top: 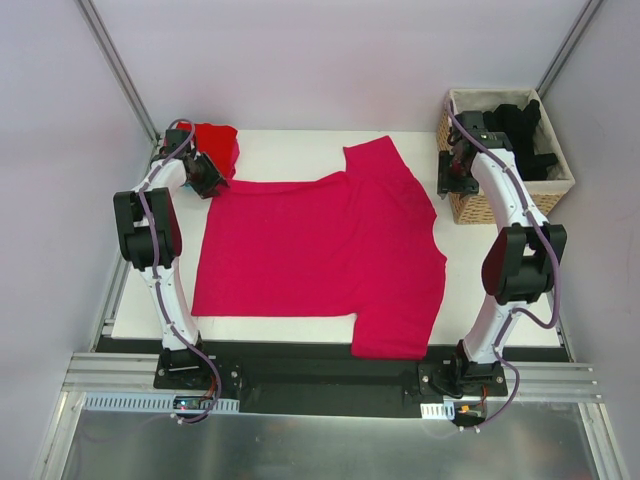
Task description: Fold and stack the t-shirts
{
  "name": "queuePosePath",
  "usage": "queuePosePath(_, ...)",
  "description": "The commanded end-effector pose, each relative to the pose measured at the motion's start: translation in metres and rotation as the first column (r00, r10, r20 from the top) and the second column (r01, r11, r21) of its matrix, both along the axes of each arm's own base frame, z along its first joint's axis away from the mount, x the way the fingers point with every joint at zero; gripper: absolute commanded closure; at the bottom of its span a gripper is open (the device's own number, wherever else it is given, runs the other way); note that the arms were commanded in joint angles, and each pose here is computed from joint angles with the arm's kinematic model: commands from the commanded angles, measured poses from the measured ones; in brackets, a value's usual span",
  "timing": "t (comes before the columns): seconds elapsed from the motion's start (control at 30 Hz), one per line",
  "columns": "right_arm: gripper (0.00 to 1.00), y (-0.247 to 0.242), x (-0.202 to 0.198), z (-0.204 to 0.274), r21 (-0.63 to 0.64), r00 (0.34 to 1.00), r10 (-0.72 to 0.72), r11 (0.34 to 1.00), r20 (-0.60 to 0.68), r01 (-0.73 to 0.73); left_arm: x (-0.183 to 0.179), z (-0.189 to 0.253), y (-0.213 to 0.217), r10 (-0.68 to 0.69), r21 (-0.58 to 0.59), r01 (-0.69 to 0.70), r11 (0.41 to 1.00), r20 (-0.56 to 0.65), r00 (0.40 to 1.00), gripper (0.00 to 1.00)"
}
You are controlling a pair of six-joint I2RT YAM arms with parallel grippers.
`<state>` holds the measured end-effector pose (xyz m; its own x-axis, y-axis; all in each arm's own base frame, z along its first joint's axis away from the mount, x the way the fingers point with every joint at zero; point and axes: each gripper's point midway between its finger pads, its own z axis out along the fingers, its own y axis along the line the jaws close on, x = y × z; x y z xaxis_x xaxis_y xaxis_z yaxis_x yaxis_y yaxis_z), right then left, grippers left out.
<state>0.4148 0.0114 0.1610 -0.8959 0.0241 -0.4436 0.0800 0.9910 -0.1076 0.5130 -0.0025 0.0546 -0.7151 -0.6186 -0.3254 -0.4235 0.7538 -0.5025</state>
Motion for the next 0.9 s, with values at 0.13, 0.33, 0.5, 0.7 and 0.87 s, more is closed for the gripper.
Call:
queuePosePath(0.13, 0.53, -0.012, -0.005, 0.015, -0.020, 1.000, -0.013, 1.000, 0.016, 0.013, 0.023, 0.013, 0.006, 0.033, 0.014, -0.034, 0.999, 0.061, 0.998, 0.60)
queuePosePath(0.33, 0.53, -0.012, -0.004, 0.016, -0.022, 1.000, -0.009, 1.000, 0.017, 0.009, 0.026, 0.012, 0.006, 0.042, 0.009, -0.043, 0.999, 0.058, 0.997, 0.60)
queuePosePath(0.5, 0.54, -0.015, -0.004, 0.015, -0.019, 1.000, -0.018, 1.000, 0.015, 0.018, 0.023, 0.005, 0.007, 0.050, 0.011, -0.051, 0.999, 0.041, 0.998, 0.61)
queuePosePath(0.7, 0.56, -0.017, -0.004, 0.015, -0.015, 1.000, -0.021, 1.000, 0.012, 0.021, 0.019, -0.002, 0.008, 0.057, 0.014, -0.057, 0.998, 0.023, 0.998, 0.62)
queuePosePath(0.87, 0.57, -0.018, -0.004, 0.016, -0.014, 1.000, -0.023, 1.000, 0.015, 0.024, 0.022, -0.003, 0.008, 0.066, 0.011, -0.066, 0.998, 0.026, 0.997, 0.69)
